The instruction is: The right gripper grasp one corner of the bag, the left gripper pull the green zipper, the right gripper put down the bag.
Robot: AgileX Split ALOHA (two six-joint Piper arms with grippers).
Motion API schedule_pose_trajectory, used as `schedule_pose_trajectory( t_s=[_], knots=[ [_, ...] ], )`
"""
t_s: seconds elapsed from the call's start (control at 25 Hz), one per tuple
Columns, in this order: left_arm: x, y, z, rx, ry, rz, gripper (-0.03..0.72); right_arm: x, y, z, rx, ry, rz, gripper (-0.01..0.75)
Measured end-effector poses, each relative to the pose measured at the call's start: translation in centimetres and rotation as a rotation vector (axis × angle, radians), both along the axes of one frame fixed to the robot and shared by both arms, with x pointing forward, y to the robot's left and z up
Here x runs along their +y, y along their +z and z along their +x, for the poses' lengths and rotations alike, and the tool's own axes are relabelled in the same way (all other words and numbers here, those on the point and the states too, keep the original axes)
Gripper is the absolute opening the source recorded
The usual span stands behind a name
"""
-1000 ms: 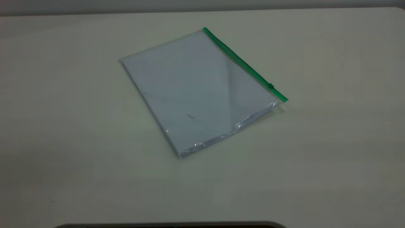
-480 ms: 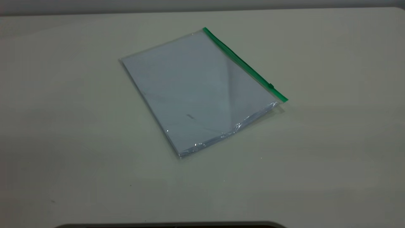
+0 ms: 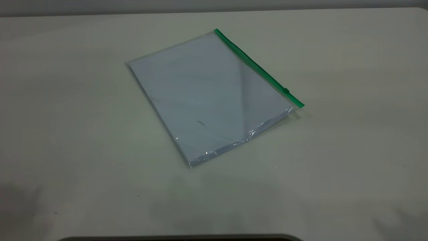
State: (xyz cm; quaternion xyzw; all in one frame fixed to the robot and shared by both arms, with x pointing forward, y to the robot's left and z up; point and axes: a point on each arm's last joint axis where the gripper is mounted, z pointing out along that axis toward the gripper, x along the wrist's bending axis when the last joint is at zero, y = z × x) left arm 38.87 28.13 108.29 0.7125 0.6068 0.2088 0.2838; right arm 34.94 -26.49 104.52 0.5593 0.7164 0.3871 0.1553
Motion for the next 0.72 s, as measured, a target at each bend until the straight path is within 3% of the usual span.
schedule_pose_trajectory(
  t_s=[0.16, 0.36, 0.52, 0.72],
  knots=[
    [-0.6, -0.6, 3.5, 0.057, -0.057, -0.006, 0.517, 0.7, -1.9, 4.2, 0.088, 0.023, 0.109, 0.426],
    [-1.6, -1.7, 6.2, 0.111, -0.124, -0.066, 0.517, 1.1, -6.3, 9.8, 0.201, -0.059, 0.271, 0.423],
    [-2.3, -2.2, 7.2, 0.125, -0.158, -0.123, 0.517, 1.0, -10.5, 12.7, 0.264, -0.132, 0.345, 0.422],
    [-2.5, -2.2, 7.4, 0.118, -0.171, -0.137, 0.517, 1.4, -15.6, 15.1, 0.374, -0.116, 0.376, 0.422]
  ],
)
